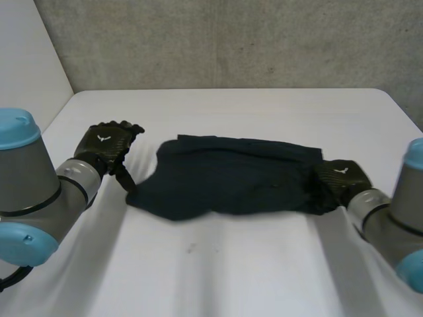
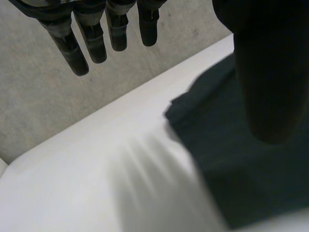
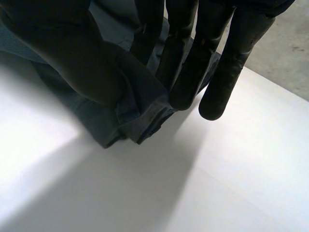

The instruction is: Fold the shorts.

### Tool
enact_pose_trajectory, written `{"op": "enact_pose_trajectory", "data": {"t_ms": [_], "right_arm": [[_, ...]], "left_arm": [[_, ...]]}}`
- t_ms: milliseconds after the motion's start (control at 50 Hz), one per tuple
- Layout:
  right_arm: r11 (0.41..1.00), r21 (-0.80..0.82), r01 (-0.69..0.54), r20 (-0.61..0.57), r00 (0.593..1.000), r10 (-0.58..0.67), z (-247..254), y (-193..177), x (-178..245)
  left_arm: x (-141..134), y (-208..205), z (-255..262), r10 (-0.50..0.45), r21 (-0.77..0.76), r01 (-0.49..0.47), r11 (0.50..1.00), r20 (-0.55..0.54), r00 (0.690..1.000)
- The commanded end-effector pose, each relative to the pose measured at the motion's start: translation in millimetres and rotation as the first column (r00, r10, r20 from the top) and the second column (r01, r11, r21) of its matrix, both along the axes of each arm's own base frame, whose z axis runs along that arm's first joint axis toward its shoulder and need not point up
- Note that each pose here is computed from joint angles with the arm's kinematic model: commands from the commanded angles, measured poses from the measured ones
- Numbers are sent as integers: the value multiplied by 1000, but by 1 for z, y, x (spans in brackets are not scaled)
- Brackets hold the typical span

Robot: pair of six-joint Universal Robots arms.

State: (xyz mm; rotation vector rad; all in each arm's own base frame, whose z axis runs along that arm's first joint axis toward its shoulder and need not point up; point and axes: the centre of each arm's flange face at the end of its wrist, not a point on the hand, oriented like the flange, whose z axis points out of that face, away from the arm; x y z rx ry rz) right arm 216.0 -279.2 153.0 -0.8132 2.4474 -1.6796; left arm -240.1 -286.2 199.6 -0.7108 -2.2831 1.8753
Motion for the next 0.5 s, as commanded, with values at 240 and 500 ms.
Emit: {"op": "enact_pose_trajectory", "data": {"t_ms": [240, 500], "right_arm": [[960, -184, -211, -410, 904, 121, 74, -4, -12], [608, -335, -719, -426, 692, 583, 52, 70, 163]], "left_arm": [[7, 2, 17, 18, -42, -19, 999, -17, 1000], [8, 2, 24, 21, -64, -23, 998, -24, 999]]}}
